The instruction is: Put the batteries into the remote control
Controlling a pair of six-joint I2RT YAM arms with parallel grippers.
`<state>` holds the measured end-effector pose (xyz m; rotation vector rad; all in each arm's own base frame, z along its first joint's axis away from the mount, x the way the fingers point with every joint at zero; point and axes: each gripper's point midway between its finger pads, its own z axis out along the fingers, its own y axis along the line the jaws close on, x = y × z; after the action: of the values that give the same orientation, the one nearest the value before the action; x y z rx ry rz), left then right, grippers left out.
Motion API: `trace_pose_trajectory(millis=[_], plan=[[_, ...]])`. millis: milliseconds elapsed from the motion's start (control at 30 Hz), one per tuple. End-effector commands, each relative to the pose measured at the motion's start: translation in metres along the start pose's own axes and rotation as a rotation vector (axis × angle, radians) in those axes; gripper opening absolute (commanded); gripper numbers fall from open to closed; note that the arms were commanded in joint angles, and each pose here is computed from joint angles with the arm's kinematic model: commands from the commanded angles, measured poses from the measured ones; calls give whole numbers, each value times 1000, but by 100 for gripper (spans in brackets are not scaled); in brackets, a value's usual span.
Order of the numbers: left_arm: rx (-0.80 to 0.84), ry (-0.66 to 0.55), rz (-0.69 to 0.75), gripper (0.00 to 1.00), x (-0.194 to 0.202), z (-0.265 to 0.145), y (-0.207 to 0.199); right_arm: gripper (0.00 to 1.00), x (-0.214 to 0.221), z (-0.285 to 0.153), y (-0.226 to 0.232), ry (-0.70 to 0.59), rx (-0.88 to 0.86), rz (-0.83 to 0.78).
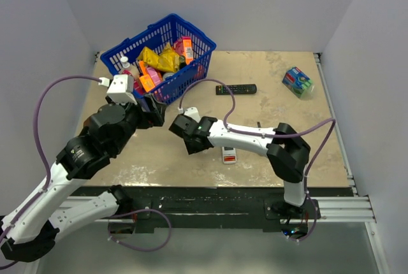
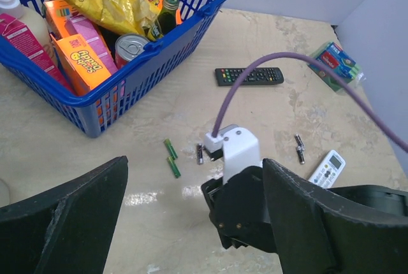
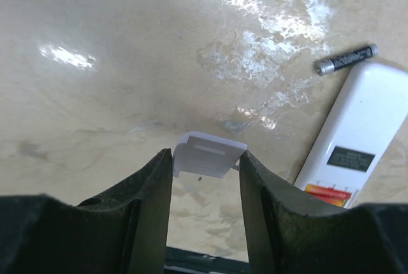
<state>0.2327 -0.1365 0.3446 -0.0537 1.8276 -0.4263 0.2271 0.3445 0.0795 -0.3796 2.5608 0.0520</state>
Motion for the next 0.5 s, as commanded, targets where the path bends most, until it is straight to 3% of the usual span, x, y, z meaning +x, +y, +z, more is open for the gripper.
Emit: trace_pose_trajectory(millis=[0,167,200,300,467], plan=[[21,-28,-45,90,-8,-1,-6,35,19,23,6,87,-61,-290],[32,-8,-72,90,-3,2,-11,49,30,40,-1,153,-72,-362],[31,-4,-79,90,-1,3,-12,58,30,43,-4,156,-65,-362],[27,1,-92,90,0,5,-12,72,23,42,-14,156,-11,-368],[15,-2,-109,90,0,7,-12,73,7,23,-11,135,-15,-325]])
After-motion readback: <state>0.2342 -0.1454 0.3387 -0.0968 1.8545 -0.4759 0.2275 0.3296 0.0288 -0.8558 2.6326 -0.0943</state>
